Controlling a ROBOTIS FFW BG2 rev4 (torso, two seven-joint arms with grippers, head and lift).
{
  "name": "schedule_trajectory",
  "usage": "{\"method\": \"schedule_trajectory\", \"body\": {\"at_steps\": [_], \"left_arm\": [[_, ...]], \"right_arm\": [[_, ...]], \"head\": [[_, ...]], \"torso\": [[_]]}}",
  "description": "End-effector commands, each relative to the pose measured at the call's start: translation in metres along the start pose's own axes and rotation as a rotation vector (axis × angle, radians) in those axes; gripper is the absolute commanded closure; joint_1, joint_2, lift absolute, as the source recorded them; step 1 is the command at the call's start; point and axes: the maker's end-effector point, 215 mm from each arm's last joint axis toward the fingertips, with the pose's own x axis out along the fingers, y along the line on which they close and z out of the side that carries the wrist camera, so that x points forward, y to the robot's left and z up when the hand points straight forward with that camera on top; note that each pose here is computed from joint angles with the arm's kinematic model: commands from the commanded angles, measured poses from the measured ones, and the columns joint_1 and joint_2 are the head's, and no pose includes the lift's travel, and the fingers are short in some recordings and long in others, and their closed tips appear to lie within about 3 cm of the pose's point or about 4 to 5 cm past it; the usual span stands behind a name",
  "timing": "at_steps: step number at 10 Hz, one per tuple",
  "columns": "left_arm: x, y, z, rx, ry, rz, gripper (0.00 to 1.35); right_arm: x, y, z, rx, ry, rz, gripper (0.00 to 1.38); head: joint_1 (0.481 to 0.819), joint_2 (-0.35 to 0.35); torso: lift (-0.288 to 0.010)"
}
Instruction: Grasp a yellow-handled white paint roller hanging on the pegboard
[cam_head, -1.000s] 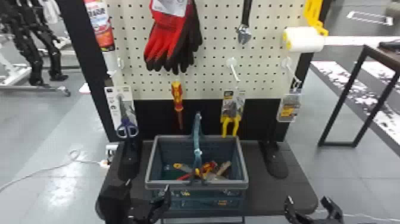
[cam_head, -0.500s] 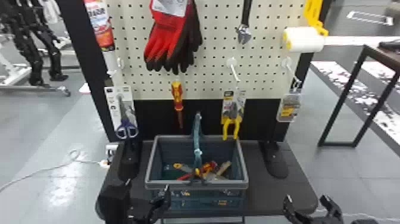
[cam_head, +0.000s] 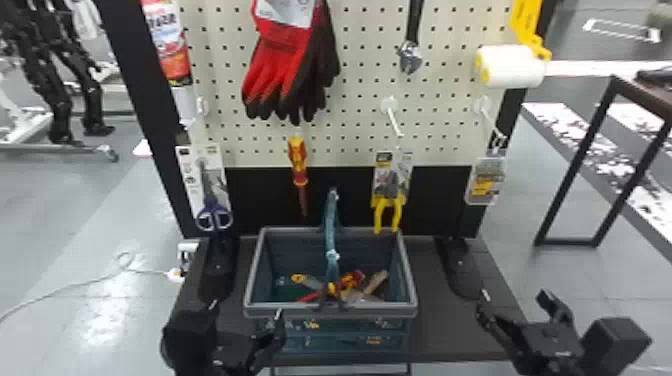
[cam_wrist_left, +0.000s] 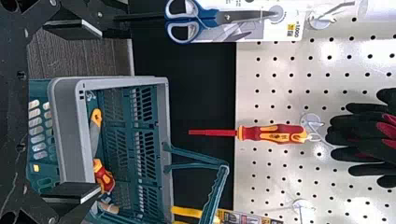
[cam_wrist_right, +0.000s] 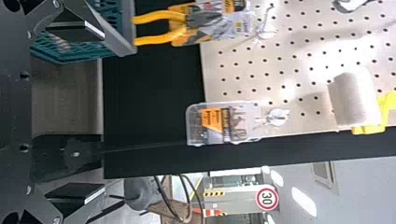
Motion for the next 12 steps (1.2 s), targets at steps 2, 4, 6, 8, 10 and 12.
{"method": "schedule_trajectory", "body": {"at_steps": [2, 4, 6, 8, 10, 12], "left_arm": [[0.001, 0.000, 0.001, 0.003, 0.000, -0.002, 0.15], [0.001, -0.001, -0.001, 0.007, 0.005, -0.005, 0.15], [0.004, 0.000, 0.002, 0.012, 0.000, -0.009, 0.15], [0.006, -0.002, 0.001, 0.012, 0.001, -0.012, 0.15], [0.009, -0.007, 0.003, 0.009, -0.002, -0.020, 0.15], [0.012, -0.011, 0.002, 0.009, -0.002, -0.029, 0.15]], "right_arm": [[0.026, -0.014, 0.031, 0.018, -0.008, -0.008, 0.16], [0.049, -0.040, 0.068, -0.026, 0.001, 0.041, 0.16], [0.067, -0.063, 0.111, -0.081, 0.001, 0.064, 0.16], [0.084, -0.079, 0.149, -0.122, -0.006, 0.096, 0.16], [0.101, -0.090, 0.195, -0.156, -0.031, 0.126, 0.16], [0.117, -0.094, 0.233, -0.163, -0.054, 0.180, 0.16]], "head": [[0.549, 0.000], [0.549, 0.000], [0.549, 0.000], [0.549, 0.000], [0.549, 0.000], [0.549, 0.000]], "torso": [[-0.100], [-0.100], [-0.100], [-0.100], [-0.100], [-0.100]]}}
